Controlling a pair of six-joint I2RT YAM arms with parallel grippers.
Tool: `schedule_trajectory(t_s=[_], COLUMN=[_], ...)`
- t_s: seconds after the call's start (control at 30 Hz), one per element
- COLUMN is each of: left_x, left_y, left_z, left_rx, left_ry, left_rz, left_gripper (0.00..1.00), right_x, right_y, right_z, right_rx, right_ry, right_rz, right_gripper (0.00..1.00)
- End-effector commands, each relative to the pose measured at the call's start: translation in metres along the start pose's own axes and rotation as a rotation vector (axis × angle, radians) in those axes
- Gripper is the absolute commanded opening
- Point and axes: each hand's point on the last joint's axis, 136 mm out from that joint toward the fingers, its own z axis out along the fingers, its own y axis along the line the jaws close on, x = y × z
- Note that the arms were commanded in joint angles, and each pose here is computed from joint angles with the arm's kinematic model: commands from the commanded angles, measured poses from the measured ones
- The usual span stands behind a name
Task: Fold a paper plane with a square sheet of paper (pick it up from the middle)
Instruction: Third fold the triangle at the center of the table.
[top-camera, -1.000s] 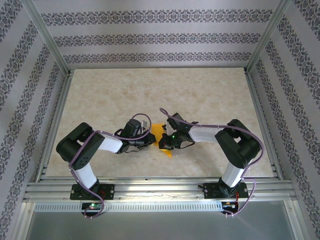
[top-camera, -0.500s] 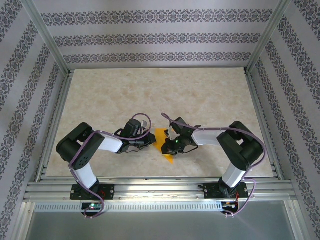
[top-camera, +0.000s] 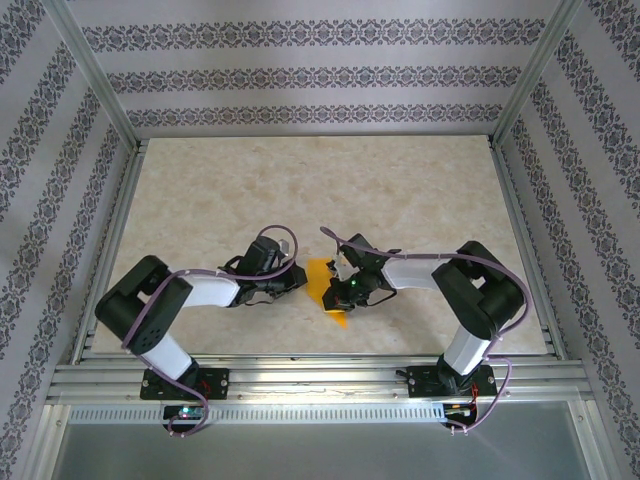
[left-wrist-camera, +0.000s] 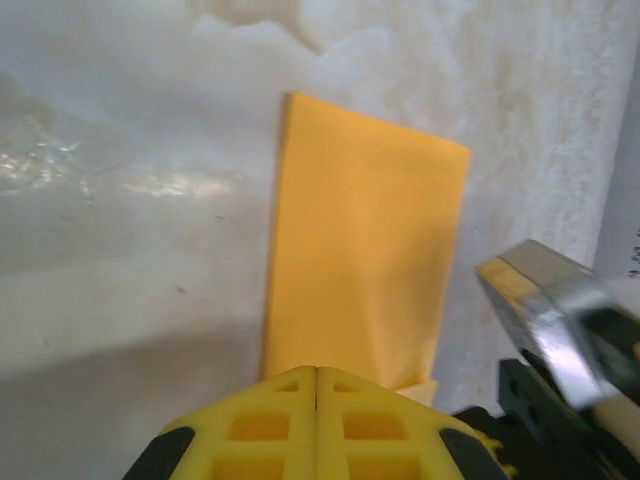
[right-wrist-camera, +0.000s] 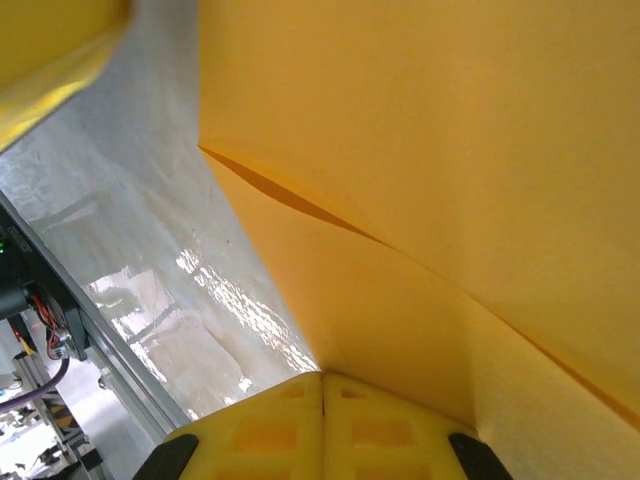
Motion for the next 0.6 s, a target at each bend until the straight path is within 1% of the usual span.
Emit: schedule_trajectory(t_s=[0.0,0.1,0.17,0.33,0.5,0.57], left_x=[0.016,0.026,0.033,0.048,0.047,0.049], left_y=[-0.007,-0.01,-0.006,-0.009,0.006,0.025], left_z=[-0.005,-0.004,0.001,0.016,0.022,0.023], left_rx=[-0.034,-0.06,-0.085,-0.088,-0.13,-0.218], left_ry=[0.06,0.093,0.114,0.158,0.137,0.143], left_rz=[0.062,0.072,0.046,0.058,0.042,0.023], left_gripper=[0.06,0.05,0.04,0.03,0.03,0.01], right_x=[-0.001,-0.001,-0.002,0.002,0.004,0.006], right_y=[-0.006,-0.007,-0.006,-0.009,-0.009,-0.009], right_z=[-0.001,-0.002,-0.002,-0.001,-0.002,-0.003], right_rx=[0.033,0.032,0.026,0.029,0.028,0.024], right_ry=[0.013,0.007,0.0,0.013,0.003,0.008], right_rz=[0.002,0.008,0.007,0.013,0.011,0.011], right_gripper=[0.05,0.05,0.05,0.05,0.05,0.05])
